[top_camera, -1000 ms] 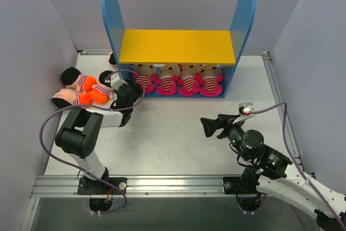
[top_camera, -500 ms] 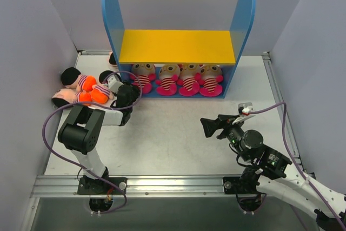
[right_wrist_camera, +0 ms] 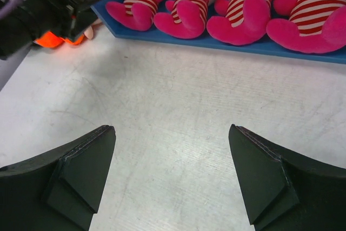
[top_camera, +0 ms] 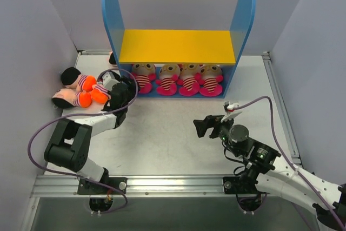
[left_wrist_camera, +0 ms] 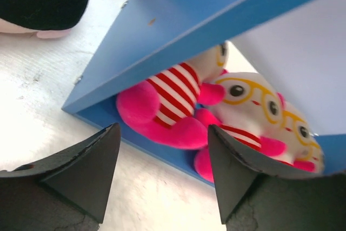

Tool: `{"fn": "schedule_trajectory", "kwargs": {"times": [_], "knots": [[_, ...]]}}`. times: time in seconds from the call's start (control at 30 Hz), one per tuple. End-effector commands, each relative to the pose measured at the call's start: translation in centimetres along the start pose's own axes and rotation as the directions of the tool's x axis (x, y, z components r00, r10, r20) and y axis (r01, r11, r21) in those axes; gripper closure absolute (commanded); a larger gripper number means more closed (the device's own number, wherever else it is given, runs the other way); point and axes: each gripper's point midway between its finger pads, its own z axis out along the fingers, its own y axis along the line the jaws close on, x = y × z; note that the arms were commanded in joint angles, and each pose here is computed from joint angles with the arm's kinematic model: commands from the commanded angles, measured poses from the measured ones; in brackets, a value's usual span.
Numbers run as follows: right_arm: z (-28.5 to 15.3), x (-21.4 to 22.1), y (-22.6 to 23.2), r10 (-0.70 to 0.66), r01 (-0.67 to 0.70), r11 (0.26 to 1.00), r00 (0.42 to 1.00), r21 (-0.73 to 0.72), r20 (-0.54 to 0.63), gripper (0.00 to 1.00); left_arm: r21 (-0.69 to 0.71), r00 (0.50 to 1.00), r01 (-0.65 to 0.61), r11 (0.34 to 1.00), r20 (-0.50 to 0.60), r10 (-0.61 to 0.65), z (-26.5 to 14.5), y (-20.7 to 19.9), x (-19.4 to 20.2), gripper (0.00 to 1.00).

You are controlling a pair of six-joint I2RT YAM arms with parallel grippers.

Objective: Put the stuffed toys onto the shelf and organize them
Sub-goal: Adjust the position of the stuffed toy

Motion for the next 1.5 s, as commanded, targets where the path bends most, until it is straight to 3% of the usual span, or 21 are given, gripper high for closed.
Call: {"fn": "schedule_trajectory", "kwargs": {"times": [0.0, 0.2, 0.4, 0.67, 0.8, 1.13, 1.47], "knots": [[1.1, -1.5, 1.5, 0.011, -0.009, 0.999, 0.999, -0.031, 0.044, 0.12, 0.034, 0.999, 0.001, 0.999, -0.038, 0.0, -2.7, -1.7, -1.4, 0.26], [3.9, -1.7, 1.8, 0.007, -0.009, 0.999, 0.999, 0.042, 0.045, 0.14, 0.034, 0.98, -0.128, 0.991, -0.147, 0.132, -7.9, -1.4, -2.6, 0.11], [7.5, -2.2, 2.4, -0.011, 0.006, 0.995, 0.999, 0.102, 0.041, 0.16, 0.028, 0.941, -0.301, 0.953, -0.153, 0.302, -13.6, -1.1, -7.4, 0.03], [13.7, -2.4, 1.8, -0.006, 0.002, 0.982, 1.0, 0.19, 0.02, 0.24, 0.078, 0.852, -0.508, 0.858, -0.103, 0.513, -19.3, -1.2, -12.7, 0.05], [16.6, -2.1, 1.2, -0.008, 0.003, 0.971, 1.0, 0.239, 0.022, 0.29, 0.064, 0.823, -0.562, 0.825, -0.054, 0.565, -20.0, 0.0, -13.0, 0.05], [22.1, -0.5, -0.7, -0.01, 0.002, 0.943, 1.0, 0.332, 0.023, 0.35, 0.027, 0.762, -0.645, 0.764, -0.064, 0.645, -19.9, 1.9, -11.1, 0.05], [25.1, -0.1, -1.2, 0.004, -0.015, 0.943, 0.999, 0.333, 0.036, 0.37, 0.056, 0.742, -0.665, 0.744, -0.058, 0.668, -20.3, 1.5, -10.5, 0.05]]}}
